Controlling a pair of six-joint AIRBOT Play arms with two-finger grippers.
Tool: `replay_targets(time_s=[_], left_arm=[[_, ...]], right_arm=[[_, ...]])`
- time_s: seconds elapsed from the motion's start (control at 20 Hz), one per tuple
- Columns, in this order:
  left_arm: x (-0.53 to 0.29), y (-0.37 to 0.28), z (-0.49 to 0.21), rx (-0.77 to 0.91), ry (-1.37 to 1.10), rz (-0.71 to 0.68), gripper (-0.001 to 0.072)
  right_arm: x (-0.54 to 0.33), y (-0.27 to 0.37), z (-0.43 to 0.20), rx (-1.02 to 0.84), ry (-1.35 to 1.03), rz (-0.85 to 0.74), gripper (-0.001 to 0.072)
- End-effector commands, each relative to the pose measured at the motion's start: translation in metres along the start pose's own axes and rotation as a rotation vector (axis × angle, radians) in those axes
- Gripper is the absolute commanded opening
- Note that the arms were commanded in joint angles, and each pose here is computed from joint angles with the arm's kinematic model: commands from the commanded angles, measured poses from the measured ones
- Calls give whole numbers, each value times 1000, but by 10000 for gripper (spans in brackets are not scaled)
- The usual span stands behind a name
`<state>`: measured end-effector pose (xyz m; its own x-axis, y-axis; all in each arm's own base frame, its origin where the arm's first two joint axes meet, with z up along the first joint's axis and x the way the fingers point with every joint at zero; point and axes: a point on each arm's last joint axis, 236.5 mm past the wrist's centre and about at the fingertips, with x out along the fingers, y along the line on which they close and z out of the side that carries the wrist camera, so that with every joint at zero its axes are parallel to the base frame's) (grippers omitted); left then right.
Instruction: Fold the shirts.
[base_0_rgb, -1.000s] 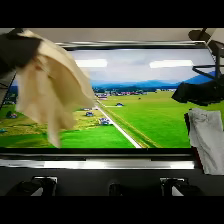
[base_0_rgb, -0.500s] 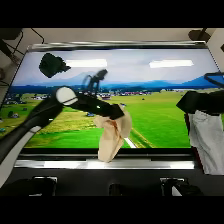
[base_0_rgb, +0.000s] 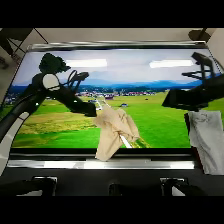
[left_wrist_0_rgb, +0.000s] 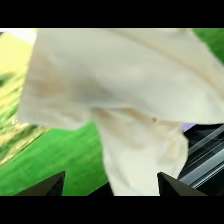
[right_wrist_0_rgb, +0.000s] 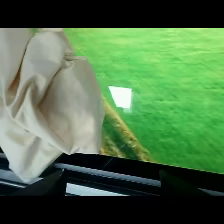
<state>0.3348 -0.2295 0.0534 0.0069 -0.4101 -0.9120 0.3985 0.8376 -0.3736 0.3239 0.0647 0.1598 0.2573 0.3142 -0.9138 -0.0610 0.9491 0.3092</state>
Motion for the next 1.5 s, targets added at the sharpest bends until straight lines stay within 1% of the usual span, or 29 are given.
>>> replay_targets(time_s=[0.0,0.05,0.1,0.2,0.3,0.35,0.4,0.5,0.55,0.65,0.75,0.8,0.85,0.9,0.95,1.0,1.1,1.2,1.25,1.3,1.4,1.45], left_arm=[[11,26,-58,-108,100,-2,720],[27,12,-72,-125,106,-63,720],[45,-7,-84,-153,104,-134,720],[81,-33,-99,-213,90,-222,720],[111,-49,-107,-257,76,-254,717],[123,-59,-110,-271,77,-271,695],[134,-68,-112,-279,85,-284,641],[153,-81,-115,-291,102,-293,642],[162,-84,-119,-301,120,-293,629],[175,-81,-129,-330,166,-278,361],[177,-80,-130,-325,172,-277,67],[175,-81,-129,-306,165,-281,30],[172,-83,-127,-290,157,-285,30],[169,-84,-124,-273,142,-290,29],[164,-85,-121,-255,123,-287,29],[156,-82,-117,-221,95,-272,28],[129,-68,-104,-164,9,-221,28],[79,-41,-77,-173,-141,-149,28],[40,-28,-59,-175,-248,-120,28],[-6,-19,-40,-161,-376,-97,28],[-123,-6,-8,-134,-692,-39,28],[-190,-1,-2,-128,-861,3,28]], right_arm=[[48,23,2,-38,151,145,693],[61,23,-2,-62,197,132,708],[75,25,-6,-85,240,130,708],[107,31,-23,-156,302,147,708],[140,30,-50,-167,365,153,708],[154,28,-68,-175,411,155,708],[166,28,-87,-194,462,160,708],[186,28,-111,-220,500,151,709],[197,26,-114,-231,487,132,708],[214,27,-113,-255,439,108,712],[226,33,-109,-272,402,104,710],[232,36,-106,-271,385,102,706],[238,40,-103,-264,369,97,676],[242,43,-100,-255,351,93,484],[244,44,-97,-247,337,90,85],[244,45,-93,-235,317,88,40],[232,40,-80,-275,275,51,40],[194,32,-39,-348,119,-51,40],[164,31,-10,-383,-2,-105,40],[120,34,25,-412,-174,-159,40],[8,43,80,-426,-535,-248,41],[-59,46,95,-409,-718,-290,41]])
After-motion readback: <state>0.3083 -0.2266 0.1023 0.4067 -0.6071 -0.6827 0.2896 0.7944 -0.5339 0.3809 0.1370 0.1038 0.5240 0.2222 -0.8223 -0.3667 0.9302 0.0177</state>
